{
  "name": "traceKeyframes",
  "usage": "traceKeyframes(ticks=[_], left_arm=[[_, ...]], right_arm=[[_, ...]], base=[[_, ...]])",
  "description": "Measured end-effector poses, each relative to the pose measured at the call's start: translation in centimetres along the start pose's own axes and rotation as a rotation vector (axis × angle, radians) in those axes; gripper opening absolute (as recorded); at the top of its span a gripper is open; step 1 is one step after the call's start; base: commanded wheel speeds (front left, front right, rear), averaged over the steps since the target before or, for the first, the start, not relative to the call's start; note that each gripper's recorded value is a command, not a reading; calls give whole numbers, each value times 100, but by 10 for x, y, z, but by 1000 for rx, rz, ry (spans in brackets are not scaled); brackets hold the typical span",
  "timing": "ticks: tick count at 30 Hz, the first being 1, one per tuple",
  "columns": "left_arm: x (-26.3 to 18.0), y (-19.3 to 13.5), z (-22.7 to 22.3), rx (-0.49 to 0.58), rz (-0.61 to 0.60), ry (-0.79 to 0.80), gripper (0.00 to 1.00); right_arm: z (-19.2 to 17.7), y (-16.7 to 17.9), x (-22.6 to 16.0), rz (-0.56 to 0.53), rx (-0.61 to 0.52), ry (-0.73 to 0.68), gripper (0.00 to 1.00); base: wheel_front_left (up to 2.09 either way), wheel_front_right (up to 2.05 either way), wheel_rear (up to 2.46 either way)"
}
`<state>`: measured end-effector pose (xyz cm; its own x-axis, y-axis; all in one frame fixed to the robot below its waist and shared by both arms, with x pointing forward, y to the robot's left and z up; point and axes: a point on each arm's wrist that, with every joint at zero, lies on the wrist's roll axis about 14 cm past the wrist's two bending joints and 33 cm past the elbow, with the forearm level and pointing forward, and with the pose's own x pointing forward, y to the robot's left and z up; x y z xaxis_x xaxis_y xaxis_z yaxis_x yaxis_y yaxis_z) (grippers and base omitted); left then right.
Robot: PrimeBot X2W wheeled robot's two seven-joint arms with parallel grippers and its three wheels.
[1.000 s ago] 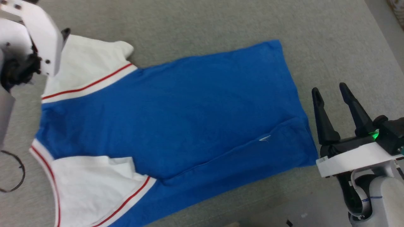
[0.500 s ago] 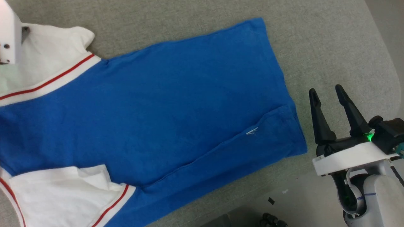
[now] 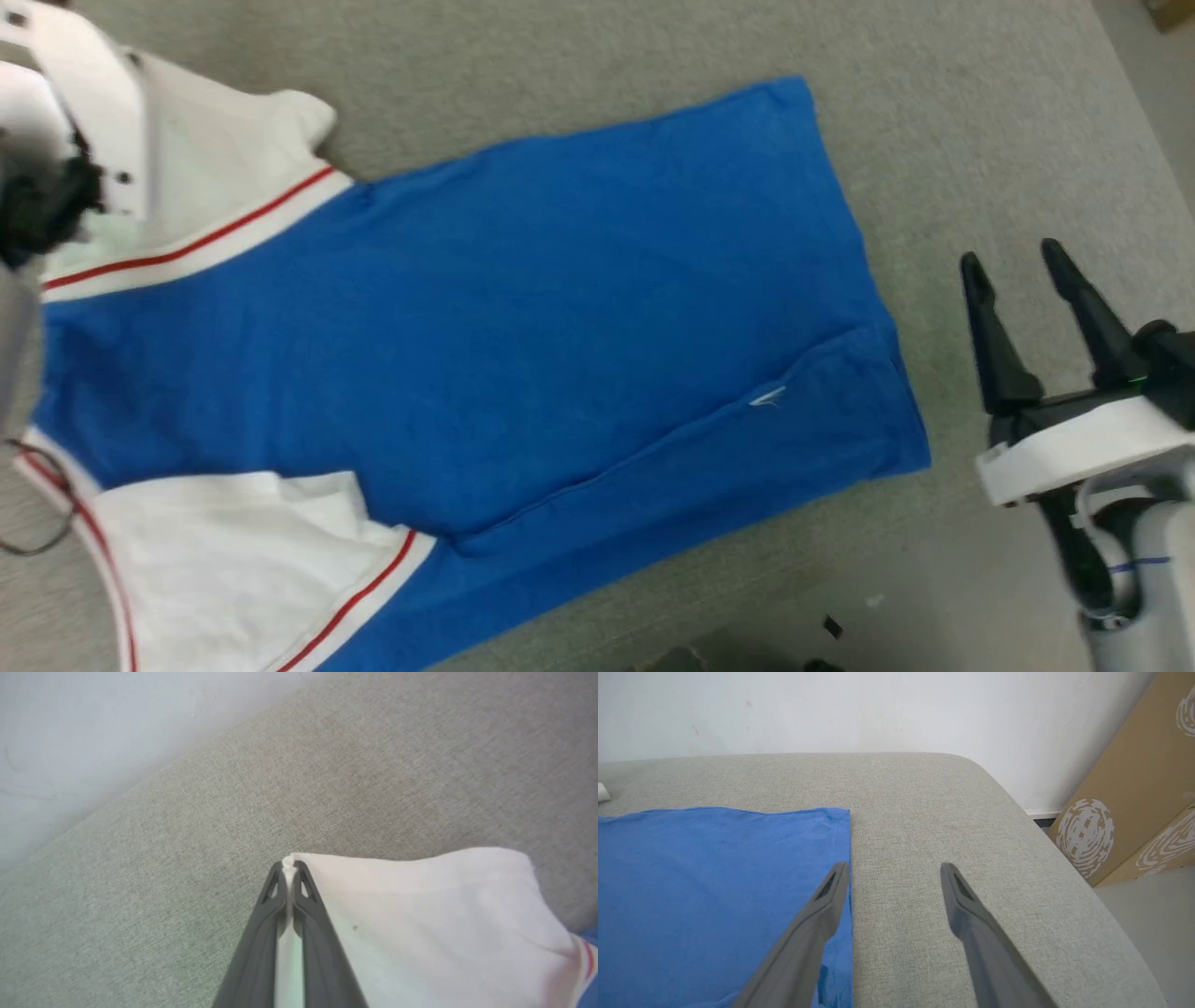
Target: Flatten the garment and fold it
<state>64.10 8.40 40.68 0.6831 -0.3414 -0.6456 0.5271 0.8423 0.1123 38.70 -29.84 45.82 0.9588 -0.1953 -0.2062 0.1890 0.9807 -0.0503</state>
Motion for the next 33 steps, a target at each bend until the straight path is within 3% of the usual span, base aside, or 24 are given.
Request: traceKeyframes(ticks=[11, 21, 33], left_arm=[[-74, -22, 51, -59, 17, -403, 0], [-134, -33, 31, -69, 61, -484, 0], [-149, -55, -4, -89, 58, -473, 0]], right_arm=[[8, -5, 11, 126, -151, 207, 100], [15, 35, 65, 301, -289, 395, 100], [-22, 56, 129, 356, -514, 583, 100]], base=[[0, 0, 0], [0, 0, 0], [0, 0, 0]])
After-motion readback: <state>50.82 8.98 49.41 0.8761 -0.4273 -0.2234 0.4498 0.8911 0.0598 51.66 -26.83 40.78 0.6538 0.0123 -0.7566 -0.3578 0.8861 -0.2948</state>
